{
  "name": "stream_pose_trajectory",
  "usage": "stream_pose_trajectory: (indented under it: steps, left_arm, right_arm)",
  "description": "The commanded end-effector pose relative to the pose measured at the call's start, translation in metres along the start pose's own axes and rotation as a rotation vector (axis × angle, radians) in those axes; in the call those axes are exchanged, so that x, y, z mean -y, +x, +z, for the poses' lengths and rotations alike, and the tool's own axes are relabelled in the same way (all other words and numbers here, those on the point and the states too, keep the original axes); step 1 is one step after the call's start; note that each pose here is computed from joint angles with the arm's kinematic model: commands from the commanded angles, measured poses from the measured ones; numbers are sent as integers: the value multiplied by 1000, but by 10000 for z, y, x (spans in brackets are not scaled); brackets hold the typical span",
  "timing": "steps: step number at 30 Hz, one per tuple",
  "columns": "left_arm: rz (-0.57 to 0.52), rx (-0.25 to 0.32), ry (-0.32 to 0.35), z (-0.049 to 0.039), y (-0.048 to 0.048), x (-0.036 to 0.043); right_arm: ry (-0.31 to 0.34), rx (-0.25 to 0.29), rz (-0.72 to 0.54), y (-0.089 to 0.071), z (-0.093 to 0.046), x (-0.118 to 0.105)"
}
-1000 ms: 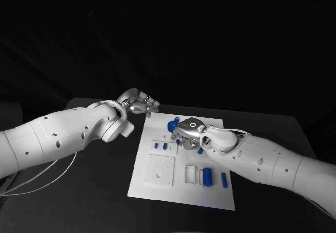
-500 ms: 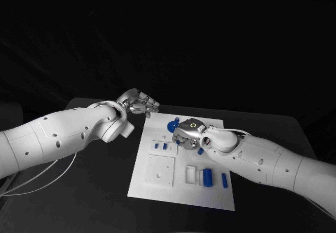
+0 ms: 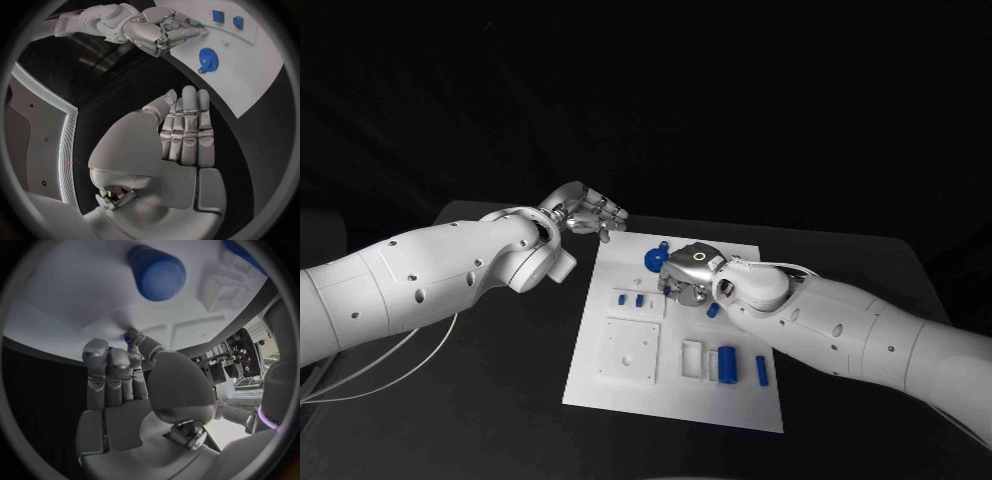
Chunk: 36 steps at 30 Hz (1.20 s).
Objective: Assemble the parts on the task board
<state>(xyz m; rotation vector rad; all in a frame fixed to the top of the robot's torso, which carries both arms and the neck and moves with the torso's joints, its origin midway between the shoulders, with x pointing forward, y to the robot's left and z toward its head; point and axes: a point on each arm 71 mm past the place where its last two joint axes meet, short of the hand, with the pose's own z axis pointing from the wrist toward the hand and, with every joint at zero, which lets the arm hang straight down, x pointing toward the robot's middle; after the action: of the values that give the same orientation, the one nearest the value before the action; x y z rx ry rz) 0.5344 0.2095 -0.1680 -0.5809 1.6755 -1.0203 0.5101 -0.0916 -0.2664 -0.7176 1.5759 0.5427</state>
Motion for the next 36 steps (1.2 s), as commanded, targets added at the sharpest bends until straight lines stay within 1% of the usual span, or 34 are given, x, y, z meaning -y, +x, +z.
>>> stream_pose_trajectory:
  steps: [1,20,30,36]
  left_arm:
    - [2,-11,6,2,8,13]
    - [5,-11,1,2,-3,2]
    - [6,-9,0,5,-7,-1]
    - [8,-8,0,5,-9,-2]
  right_arm:
    - [25,-47,-9,66,-23,42]
    - [58,-45,29,77,-78,122]
    - [60,-40,48,72,-98,132]
    - [59,-50,54,80,-110,137]
